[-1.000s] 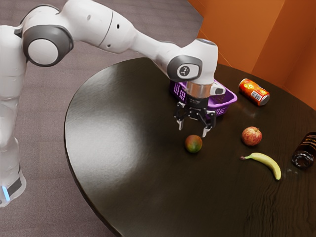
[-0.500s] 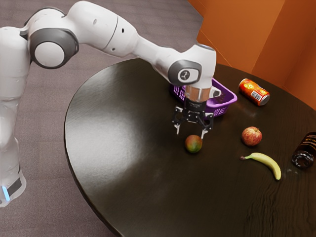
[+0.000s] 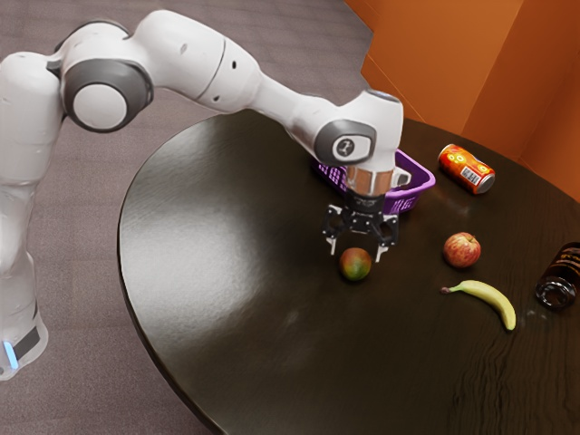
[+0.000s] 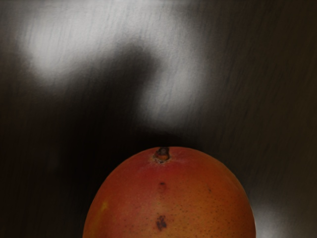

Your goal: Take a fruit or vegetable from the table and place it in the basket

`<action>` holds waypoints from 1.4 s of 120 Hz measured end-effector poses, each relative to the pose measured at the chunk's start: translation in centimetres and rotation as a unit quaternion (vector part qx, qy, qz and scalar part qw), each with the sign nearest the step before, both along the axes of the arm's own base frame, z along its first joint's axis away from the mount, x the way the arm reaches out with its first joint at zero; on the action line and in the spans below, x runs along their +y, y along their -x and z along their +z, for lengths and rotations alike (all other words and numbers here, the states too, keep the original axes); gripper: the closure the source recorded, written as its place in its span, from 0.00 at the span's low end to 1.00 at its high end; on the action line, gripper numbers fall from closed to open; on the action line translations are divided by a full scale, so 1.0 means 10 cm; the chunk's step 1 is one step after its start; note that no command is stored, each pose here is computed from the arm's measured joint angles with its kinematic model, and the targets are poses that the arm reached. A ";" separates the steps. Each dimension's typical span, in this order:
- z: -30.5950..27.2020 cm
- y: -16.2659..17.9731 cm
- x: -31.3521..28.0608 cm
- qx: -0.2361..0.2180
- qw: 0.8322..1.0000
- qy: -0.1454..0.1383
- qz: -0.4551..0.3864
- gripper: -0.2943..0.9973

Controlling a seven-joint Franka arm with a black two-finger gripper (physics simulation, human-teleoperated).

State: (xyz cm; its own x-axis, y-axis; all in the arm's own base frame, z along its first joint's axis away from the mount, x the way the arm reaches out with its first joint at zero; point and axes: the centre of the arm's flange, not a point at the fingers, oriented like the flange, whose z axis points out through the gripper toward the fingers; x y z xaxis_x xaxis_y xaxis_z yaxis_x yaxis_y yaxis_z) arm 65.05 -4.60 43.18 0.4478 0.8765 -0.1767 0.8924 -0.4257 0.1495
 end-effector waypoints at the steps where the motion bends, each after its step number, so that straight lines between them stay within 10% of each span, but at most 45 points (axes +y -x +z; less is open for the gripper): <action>1: -0.01 0.00 0.00 0.000 1.000 0.000 0.000 0.23; 38: -0.21 -0.06 -0.02 0.014 1.000 0.009 0.014 0.23; 65: -0.22 -0.06 0.00 0.017 1.000 0.014 0.023 0.48; 98: 0.35 0.04 -0.05 -0.023 0.999 0.013 0.028 0.53; 125: 1.90 0.43 0.33 -0.137 0.989 -0.050 0.037 0.51; 168: 1.84 -0.16 2.09 -0.137 0.974 -0.107 0.143 0.52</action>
